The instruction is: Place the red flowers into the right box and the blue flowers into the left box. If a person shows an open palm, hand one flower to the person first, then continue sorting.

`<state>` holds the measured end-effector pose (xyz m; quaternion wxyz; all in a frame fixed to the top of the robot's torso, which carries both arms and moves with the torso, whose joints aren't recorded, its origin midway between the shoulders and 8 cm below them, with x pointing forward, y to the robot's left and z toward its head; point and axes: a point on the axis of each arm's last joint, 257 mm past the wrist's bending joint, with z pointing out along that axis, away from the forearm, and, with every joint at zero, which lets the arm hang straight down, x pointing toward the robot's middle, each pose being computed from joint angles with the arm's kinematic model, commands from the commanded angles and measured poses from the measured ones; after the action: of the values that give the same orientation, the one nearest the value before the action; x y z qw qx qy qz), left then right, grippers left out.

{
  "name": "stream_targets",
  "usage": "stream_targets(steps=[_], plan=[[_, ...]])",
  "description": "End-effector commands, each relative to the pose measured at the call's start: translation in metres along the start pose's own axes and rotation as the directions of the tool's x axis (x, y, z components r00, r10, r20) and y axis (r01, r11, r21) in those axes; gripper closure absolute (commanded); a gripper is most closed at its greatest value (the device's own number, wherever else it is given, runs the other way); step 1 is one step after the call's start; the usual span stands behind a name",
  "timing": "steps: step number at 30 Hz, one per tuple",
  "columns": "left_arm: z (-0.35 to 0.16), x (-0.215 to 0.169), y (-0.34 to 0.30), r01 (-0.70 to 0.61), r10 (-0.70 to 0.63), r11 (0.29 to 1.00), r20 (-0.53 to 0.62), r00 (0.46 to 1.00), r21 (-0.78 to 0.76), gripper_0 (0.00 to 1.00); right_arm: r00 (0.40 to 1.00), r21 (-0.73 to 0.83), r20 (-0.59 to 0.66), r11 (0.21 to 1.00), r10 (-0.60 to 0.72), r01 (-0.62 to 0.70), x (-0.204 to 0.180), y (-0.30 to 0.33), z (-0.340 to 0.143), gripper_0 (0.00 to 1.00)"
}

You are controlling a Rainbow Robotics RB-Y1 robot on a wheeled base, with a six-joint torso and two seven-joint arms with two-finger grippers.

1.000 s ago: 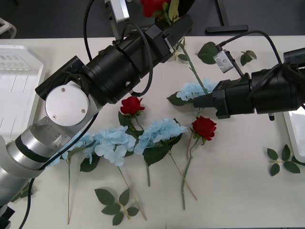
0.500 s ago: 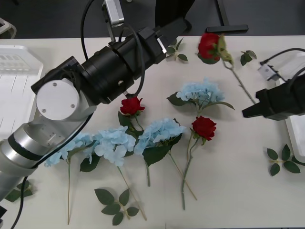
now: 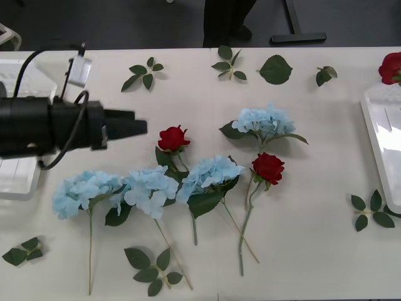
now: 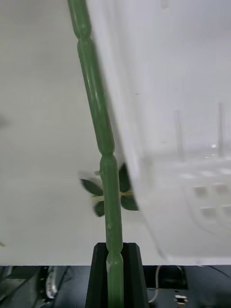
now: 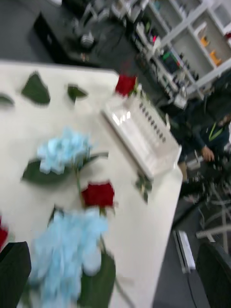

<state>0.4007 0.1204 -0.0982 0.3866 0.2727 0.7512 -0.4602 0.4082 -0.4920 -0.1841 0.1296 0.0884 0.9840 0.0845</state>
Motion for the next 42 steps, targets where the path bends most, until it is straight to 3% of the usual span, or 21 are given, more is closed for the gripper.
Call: stream_targets(steps=[1,5,8,16,20,25,26,27,29,34,36,42], plan=[[-0.067,0.061,-0.008,0.154,-0.165,0.986,-0.185,0.969,-0.069,0.00,0.995,0.152,0.052,0.986,-0.084,0.075,-0.015,-0.059,-0.037,1.00],[-0.104,0.108,-0.019,0.249,-0.282,0.958,-0.297,0.912,-0.144,0.00,0.992,0.213,0.084,0.974,-0.097,0.077,-0.021,-0.094,-0.033,1.00],[-0.125,0.141,-0.019,0.239,-0.310,0.945,-0.374,0.874,-0.225,0.00,0.990,0.258,0.095,0.963,-0.103,0.076,-0.024,-0.111,-0.015,1.00],[-0.156,0.229,0.012,0.259,-0.455,0.859,-0.423,0.784,-0.442,0.00,0.987,0.401,0.050,0.909,-0.151,0.119,-0.014,-0.152,0.035,1.00],[-0.151,0.253,0.026,0.234,-0.468,0.838,-0.429,0.773,-0.493,0.00,0.987,0.428,0.004,0.892,-0.160,0.143,-0.003,-0.160,0.044,1.00],[-0.130,0.262,0.058,0.133,-0.405,0.830,-0.422,0.811,-0.541,0.00,0.986,0.420,-0.006,0.895,-0.164,0.151,-0.001,-0.156,0.051,1.00],[-0.126,0.262,0.063,0.114,-0.390,0.830,-0.422,0.818,-0.547,0.00,0.986,0.416,-0.006,0.896,-0.165,0.153,0.000,-0.155,0.053,0.93],[-0.122,0.262,0.070,0.092,-0.375,0.827,-0.421,0.826,-0.555,0.00,0.986,0.414,-0.004,0.898,-0.167,0.153,-0.001,-0.153,0.054,0.67],[-0.114,0.263,0.079,0.071,-0.356,0.823,-0.415,0.838,-0.563,0.00,0.985,0.411,0.002,0.898,-0.174,0.158,-0.003,-0.152,0.056,0.41],[-0.099,0.257,0.105,0.021,-0.308,0.812,-0.397,0.864,-0.583,0.00,0.977,0.429,0.013,0.884,-0.214,0.188,-0.011,-0.154,0.054,0.10],[-0.095,0.257,0.114,-0.005,-0.291,0.809,-0.407,0.866,-0.588,0.00,0.969,0.428,0.007,0.876,-0.248,0.221,-0.013,-0.153,0.055,0.02],[-0.091,0.265,0.135,-0.015,-0.293,0.792,-0.402,0.867,-0.610,0.00,0.940,0.379,0.012,0.871,-0.341,0.311,-0.021,-0.141,0.051,0.00]])
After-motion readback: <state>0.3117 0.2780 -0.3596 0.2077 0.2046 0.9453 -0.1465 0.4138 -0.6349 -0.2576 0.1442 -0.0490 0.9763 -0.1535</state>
